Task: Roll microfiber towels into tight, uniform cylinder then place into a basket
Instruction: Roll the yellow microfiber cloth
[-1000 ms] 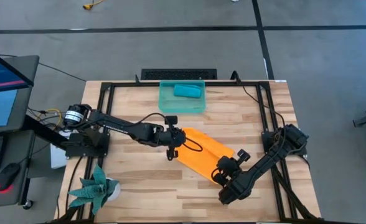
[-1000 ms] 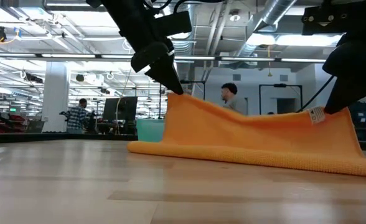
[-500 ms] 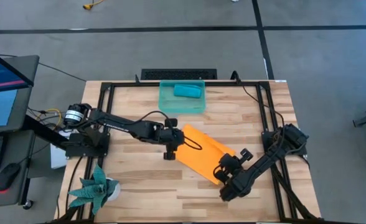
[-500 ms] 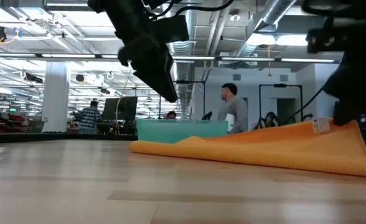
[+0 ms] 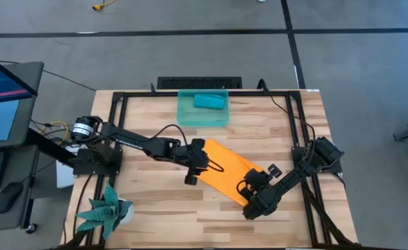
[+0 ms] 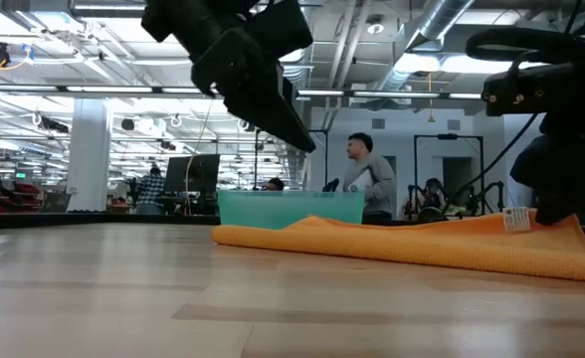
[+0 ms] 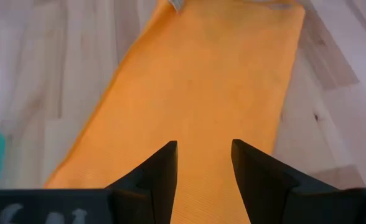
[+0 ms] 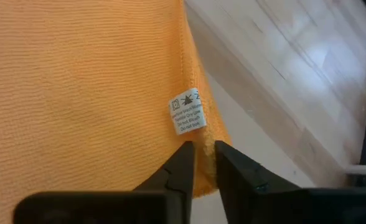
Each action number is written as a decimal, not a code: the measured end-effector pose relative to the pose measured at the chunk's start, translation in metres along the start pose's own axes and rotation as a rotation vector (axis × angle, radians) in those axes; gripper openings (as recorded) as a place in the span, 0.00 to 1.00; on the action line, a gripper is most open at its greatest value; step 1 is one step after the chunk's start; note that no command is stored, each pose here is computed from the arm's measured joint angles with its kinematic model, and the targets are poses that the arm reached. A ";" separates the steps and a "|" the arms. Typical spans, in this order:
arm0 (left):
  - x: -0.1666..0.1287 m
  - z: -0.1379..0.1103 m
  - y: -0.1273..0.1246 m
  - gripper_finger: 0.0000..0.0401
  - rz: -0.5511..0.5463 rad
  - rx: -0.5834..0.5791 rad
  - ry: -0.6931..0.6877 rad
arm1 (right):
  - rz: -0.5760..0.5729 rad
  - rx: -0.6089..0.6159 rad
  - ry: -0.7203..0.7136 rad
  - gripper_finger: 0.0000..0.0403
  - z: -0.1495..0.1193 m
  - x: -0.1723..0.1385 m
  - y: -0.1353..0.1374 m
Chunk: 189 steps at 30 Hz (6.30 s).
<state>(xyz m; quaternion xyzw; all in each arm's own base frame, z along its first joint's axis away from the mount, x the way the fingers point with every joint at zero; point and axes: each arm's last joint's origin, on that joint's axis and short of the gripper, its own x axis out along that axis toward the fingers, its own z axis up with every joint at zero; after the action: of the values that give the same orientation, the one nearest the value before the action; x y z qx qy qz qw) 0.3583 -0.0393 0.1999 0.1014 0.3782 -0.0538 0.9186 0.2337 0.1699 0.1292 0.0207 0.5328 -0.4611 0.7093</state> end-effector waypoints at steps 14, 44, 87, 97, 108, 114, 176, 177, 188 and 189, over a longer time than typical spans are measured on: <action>0.009 -0.019 -0.006 0.36 0.000 -0.084 -0.086 | -0.140 -0.078 0.056 0.41 0.017 -0.039 -0.017; 0.112 -0.025 -0.045 0.35 -0.116 -0.312 -0.217 | 0.025 0.081 -0.409 0.31 0.082 -0.074 -0.104; 0.017 -0.042 -0.093 0.35 0.753 0.237 0.905 | 0.013 0.091 -0.387 0.31 0.098 -0.064 -0.104; -0.022 -0.065 -0.080 0.35 0.777 0.054 0.892 | 0.096 0.002 -0.425 0.30 0.103 -0.067 -0.089; -0.085 -0.060 -0.077 0.35 0.762 -0.075 0.332 | 0.336 -0.077 -0.476 0.29 0.137 -0.070 -0.064; -0.087 -0.059 -0.067 0.35 0.727 -0.130 0.153 | 0.351 -0.147 -0.384 0.26 0.156 -0.038 -0.042; -0.065 -0.049 -0.059 0.35 0.461 -0.076 0.109 | 0.434 -0.066 0.138 0.04 0.193 0.110 -0.002; -0.065 -0.049 -0.059 0.35 0.459 -0.076 0.108 | 0.403 -0.053 0.184 0.03 0.189 0.109 -0.007; -0.064 -0.050 -0.061 0.35 0.409 -0.091 0.115 | 0.398 -0.062 0.319 0.06 0.171 0.087 0.001; -0.064 -0.049 -0.061 0.35 0.408 -0.092 0.113 | 0.405 -0.076 0.317 0.06 0.172 0.083 0.002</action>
<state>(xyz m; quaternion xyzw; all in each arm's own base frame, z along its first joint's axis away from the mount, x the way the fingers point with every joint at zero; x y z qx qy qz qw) 0.2685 -0.0859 0.2019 0.1367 0.4027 0.1565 0.8914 0.3628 0.0289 0.1377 0.1724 0.6391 -0.2802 0.6952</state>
